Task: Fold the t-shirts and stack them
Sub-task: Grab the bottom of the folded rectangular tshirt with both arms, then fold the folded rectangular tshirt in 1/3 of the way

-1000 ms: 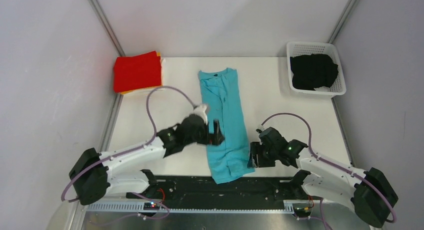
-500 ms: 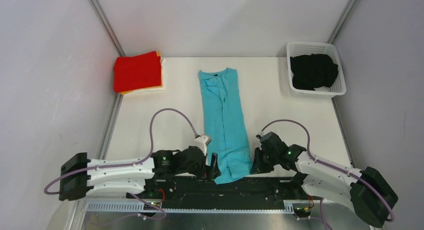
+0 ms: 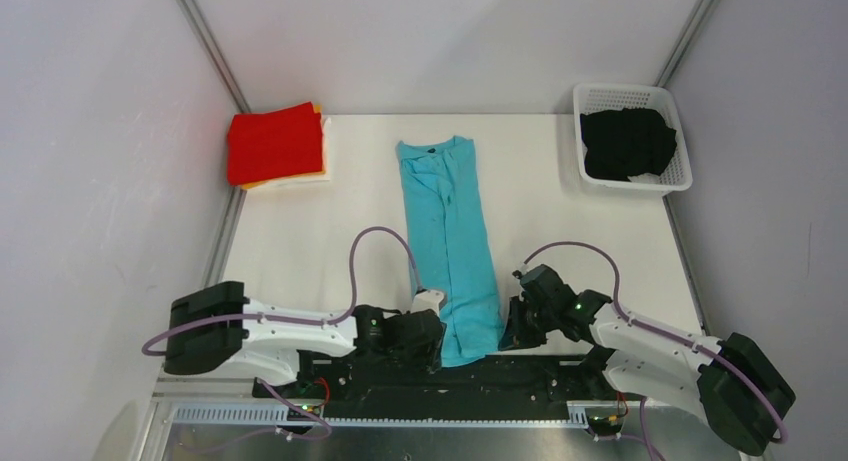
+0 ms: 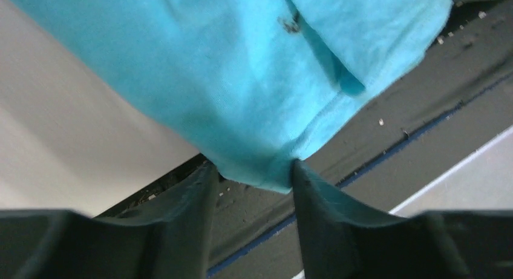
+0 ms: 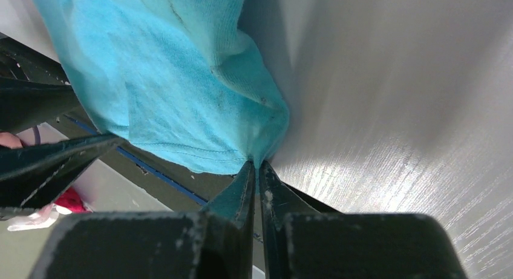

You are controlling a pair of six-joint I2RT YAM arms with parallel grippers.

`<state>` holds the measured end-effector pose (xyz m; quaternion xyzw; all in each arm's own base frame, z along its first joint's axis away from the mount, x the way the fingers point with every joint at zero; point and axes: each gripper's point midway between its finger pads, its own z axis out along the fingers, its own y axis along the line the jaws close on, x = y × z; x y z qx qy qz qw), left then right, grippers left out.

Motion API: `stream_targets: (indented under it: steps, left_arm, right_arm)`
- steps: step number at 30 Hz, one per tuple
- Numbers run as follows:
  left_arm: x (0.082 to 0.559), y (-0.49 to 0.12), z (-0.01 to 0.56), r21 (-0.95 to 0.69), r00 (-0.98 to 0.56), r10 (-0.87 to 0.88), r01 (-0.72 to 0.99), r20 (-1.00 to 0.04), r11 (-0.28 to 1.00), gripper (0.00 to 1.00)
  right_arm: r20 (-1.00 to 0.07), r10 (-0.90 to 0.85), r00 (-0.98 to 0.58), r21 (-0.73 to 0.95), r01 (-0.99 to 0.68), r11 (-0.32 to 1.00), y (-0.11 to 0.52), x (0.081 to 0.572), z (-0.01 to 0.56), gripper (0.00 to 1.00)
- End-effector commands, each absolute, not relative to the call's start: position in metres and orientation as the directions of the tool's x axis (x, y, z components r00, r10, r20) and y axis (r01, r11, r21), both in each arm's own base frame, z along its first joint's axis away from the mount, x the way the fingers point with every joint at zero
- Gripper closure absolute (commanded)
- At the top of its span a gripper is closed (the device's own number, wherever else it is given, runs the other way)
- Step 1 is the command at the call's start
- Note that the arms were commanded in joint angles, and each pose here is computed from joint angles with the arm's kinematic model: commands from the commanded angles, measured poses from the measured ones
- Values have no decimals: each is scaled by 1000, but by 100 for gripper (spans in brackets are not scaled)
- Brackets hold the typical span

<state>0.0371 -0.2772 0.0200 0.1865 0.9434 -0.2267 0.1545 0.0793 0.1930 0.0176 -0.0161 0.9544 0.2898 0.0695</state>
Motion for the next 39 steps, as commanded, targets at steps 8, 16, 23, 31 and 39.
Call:
stream_targets:
  steps: [8,16,23,31,39]
  left_arm:
    - [43,-289,29,-420,-903,184,351,-387,837,100]
    - [48,-289,62,-492,-885,158,383,-438,782,100]
    - [89,-289,79,-495,-868,113,377,-483,783,100]
    - [165,-282,111,-461,-806,14,352,-591,814,100]
    - [247,-264,128,-419,-763,-77,265,-642,868,100]
  right_arm:
    - [-130,1,-991,597,-77,799,201,77,25,98]
    - [-123,-37,-992,657,-109,746,211,68,49,100]
    - [-271,-5,-962,695,-199,691,229,100,86,100]
    - [-403,132,-906,709,-218,671,246,176,126,100]
    - [-491,242,-837,625,-145,767,243,267,135,100]
